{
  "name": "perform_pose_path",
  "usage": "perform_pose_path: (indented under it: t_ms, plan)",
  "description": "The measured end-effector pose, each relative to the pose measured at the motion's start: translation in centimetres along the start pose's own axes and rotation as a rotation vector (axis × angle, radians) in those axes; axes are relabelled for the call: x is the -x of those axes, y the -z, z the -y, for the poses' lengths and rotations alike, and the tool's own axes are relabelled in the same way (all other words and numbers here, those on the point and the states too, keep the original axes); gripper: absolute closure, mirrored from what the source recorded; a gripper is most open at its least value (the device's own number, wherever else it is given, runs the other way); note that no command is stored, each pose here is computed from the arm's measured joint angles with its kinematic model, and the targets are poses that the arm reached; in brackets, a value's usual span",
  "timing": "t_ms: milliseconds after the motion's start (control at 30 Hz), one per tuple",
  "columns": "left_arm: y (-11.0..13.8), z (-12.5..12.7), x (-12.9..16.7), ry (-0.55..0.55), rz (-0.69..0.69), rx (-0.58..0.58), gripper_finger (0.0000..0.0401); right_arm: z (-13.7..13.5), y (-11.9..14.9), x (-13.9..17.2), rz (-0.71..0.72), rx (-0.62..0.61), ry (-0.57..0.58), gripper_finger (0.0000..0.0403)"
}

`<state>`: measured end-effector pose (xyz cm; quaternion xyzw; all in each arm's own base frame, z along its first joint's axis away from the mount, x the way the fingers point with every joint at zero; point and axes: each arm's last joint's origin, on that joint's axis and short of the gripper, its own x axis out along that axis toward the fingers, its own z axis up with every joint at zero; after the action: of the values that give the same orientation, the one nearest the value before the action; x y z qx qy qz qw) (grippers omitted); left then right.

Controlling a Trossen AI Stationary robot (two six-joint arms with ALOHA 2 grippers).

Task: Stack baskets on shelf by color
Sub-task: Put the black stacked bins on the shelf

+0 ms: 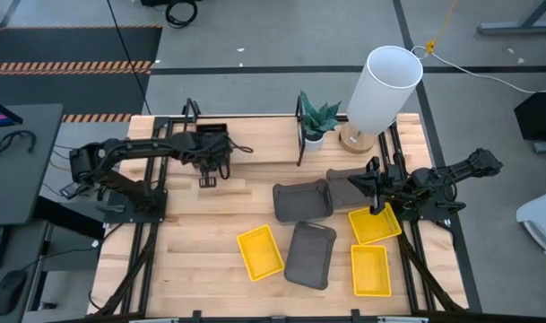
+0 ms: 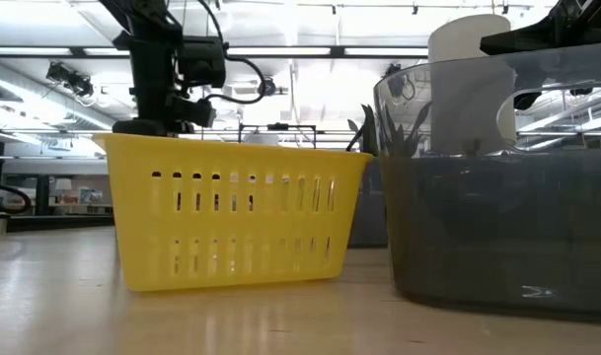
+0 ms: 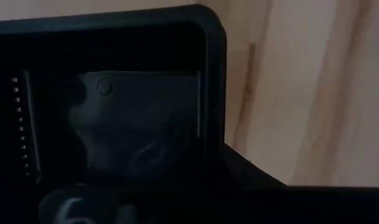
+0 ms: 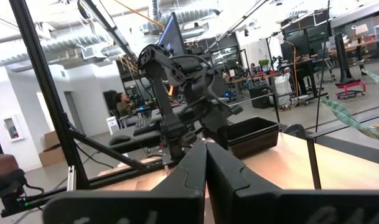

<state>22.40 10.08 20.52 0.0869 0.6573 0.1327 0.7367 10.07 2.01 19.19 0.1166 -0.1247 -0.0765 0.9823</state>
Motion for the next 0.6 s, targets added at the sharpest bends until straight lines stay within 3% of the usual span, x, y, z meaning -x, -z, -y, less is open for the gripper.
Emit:
perform_pose_path:
  t_ms: [600]
  plan:
    - [0.8, -1.6, -0.5, -0.008, -0.024, 0.034, 0.0378, 0.0, 0.0, 0.0, 0.0, 0.0, 0.0, 0.0391]
